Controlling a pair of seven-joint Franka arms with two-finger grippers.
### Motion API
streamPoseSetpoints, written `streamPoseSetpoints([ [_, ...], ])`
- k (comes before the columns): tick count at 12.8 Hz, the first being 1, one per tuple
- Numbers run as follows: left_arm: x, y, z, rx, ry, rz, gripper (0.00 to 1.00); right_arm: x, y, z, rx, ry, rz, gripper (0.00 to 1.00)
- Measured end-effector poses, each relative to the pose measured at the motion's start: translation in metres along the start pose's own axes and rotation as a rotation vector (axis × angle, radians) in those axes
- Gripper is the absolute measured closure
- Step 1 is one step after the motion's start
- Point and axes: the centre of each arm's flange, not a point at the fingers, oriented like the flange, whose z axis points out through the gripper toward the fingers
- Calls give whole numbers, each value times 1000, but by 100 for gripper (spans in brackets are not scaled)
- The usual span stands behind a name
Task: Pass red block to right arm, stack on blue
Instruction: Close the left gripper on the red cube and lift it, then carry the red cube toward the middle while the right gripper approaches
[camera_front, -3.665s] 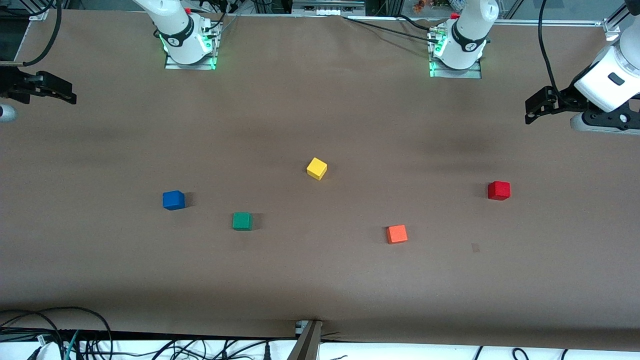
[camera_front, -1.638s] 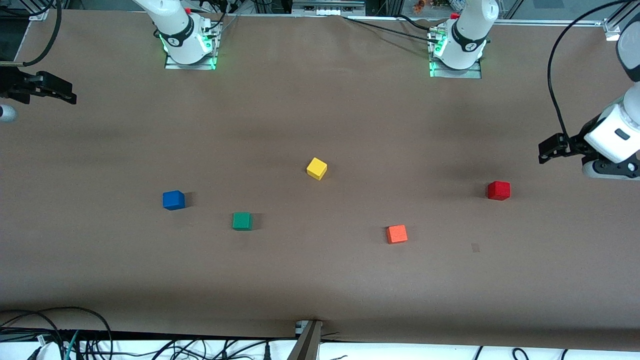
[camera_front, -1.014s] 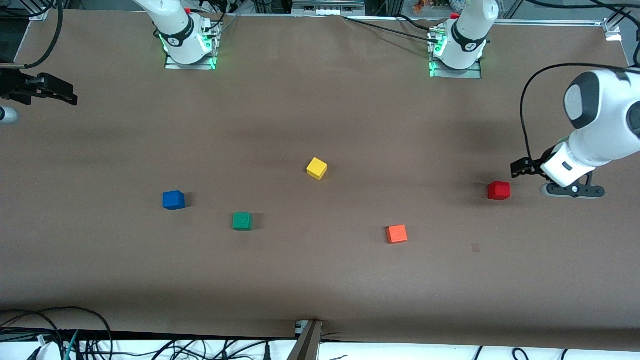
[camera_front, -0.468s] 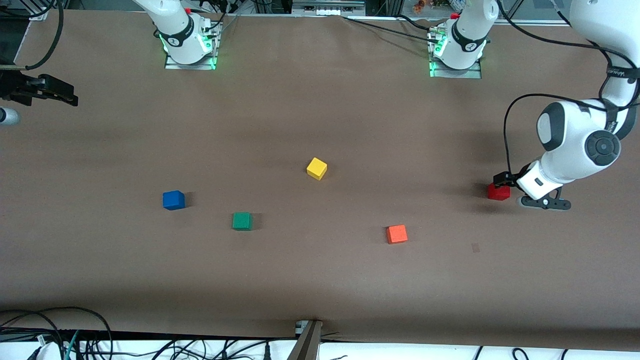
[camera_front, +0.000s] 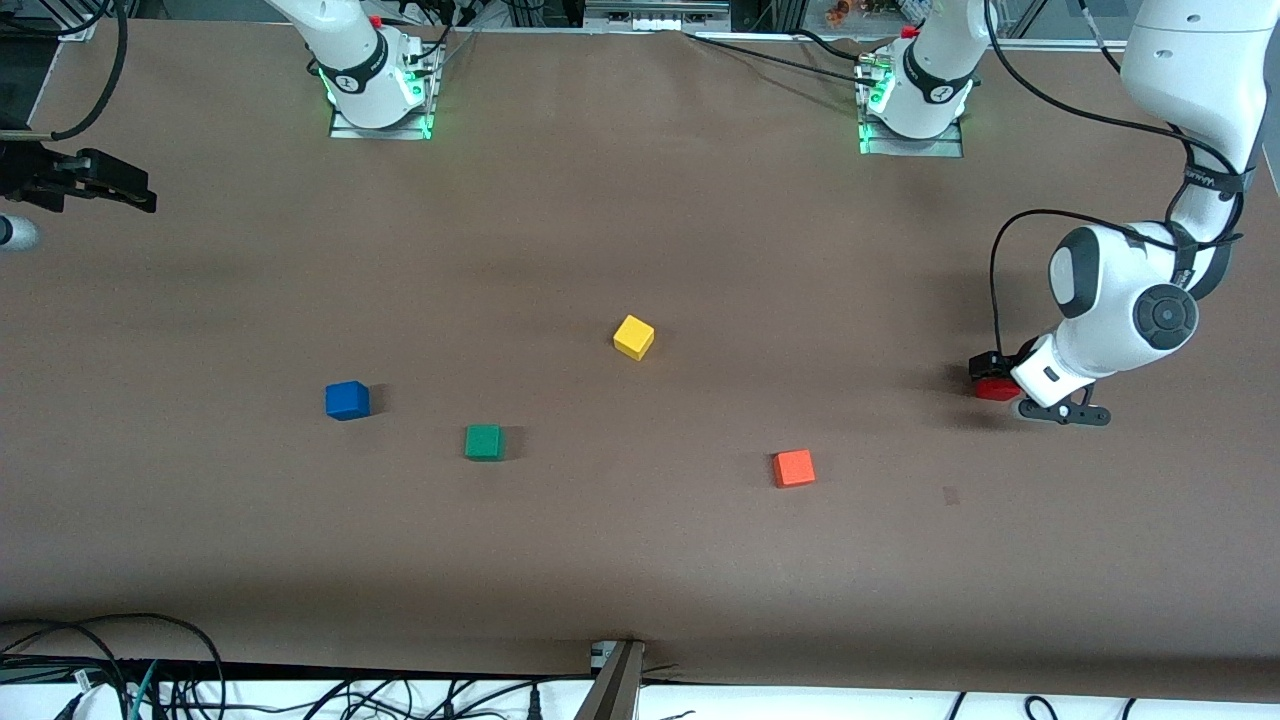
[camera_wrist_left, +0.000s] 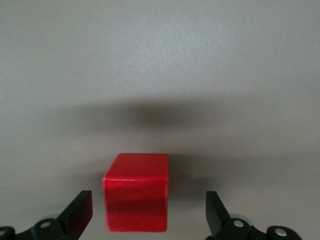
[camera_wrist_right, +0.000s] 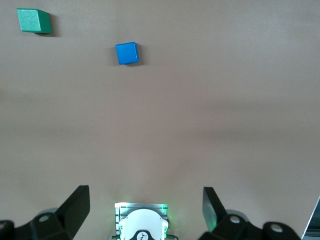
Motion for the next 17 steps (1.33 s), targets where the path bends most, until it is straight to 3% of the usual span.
streamPoseSetpoints([
  [3,1,1,15,-4,-6,14,0,0,0,0,0,0,-1,0],
  [4,1,1,16,-4,-7,17,7,0,-1,0,0,0,-1,0],
  [7,0,2,16,-5,-14,57,44,1,-1,1,6,-1,-3,0],
  [13,13,31,-23,-6,56,380,44,4,-3,4,11,-8,-5,0],
  [17,28,102,-52,-142,157,538,44,10,-4,12,11,-24,-8,0],
])
